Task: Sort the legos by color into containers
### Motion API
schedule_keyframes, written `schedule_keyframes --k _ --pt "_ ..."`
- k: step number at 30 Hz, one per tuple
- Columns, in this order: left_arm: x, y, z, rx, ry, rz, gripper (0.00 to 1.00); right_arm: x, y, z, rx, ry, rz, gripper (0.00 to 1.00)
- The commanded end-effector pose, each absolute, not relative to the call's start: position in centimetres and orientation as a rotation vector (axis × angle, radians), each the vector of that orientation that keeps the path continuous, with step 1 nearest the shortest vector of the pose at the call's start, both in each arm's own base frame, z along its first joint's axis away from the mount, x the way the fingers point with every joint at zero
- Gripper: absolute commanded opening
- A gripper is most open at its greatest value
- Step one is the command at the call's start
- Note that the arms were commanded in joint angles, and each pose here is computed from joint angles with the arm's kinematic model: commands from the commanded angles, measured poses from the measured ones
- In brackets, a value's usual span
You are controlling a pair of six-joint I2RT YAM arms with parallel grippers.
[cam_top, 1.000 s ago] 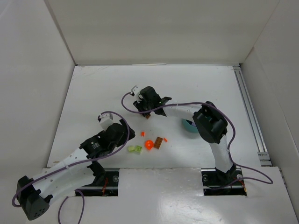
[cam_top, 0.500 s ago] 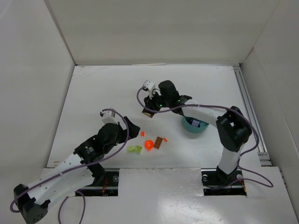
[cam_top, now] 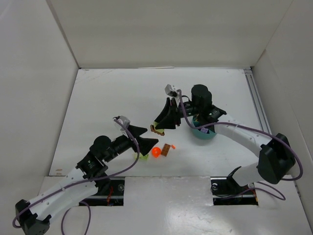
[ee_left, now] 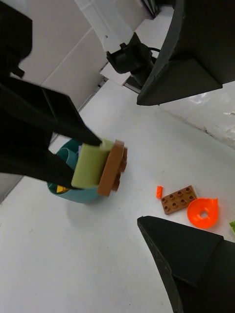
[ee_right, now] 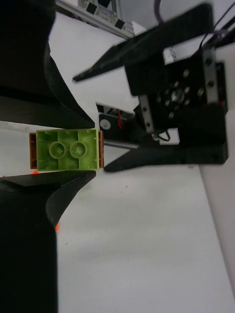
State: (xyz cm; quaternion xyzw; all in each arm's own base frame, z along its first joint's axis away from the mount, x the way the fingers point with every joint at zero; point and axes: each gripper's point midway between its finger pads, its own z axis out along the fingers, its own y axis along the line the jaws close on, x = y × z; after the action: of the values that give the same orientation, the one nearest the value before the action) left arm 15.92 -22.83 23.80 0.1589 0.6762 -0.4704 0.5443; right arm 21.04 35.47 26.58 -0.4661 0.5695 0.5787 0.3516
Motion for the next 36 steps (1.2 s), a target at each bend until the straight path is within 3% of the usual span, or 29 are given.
schedule_keyframes --k 1,5,17,23,30,35,36 --pt "16.2 -24.0 25.5 0.494 1.504 -1.1 0.93 17.9 35.4 30.3 -1.272 1.322 1.569 0.09" --pt "16.3 -25.1 25.6 0.538 1.514 -1.115 0.88 17.3 35.2 30.5 -1.25 1.338 1.573 0.09" --pt "13.5 -24.1 29.2 0.586 1.281 -1.193 0.88 16.8 35.4 30.5 -1.244 1.345 1.578 0.09" --pt "14.2 -24.1 28.6 0.592 1.309 -1.152 0.78 16.6 35.7 30.7 -1.248 1.338 1.588 0.09" --pt "14.2 -24.3 28.4 0.603 1.316 -1.157 0.77 16.3 35.9 31.2 -1.253 1.322 1.595 0.09" --pt "14.1 -24.2 28.6 0.601 1.306 -1.158 0.67 16.3 35.9 31.2 -1.253 1.322 1.595 0.09" --pt "14.2 -24.2 28.4 0.595 1.318 -1.151 0.61 16.3 35.9 31.2 -1.253 1.322 1.595 0.09"
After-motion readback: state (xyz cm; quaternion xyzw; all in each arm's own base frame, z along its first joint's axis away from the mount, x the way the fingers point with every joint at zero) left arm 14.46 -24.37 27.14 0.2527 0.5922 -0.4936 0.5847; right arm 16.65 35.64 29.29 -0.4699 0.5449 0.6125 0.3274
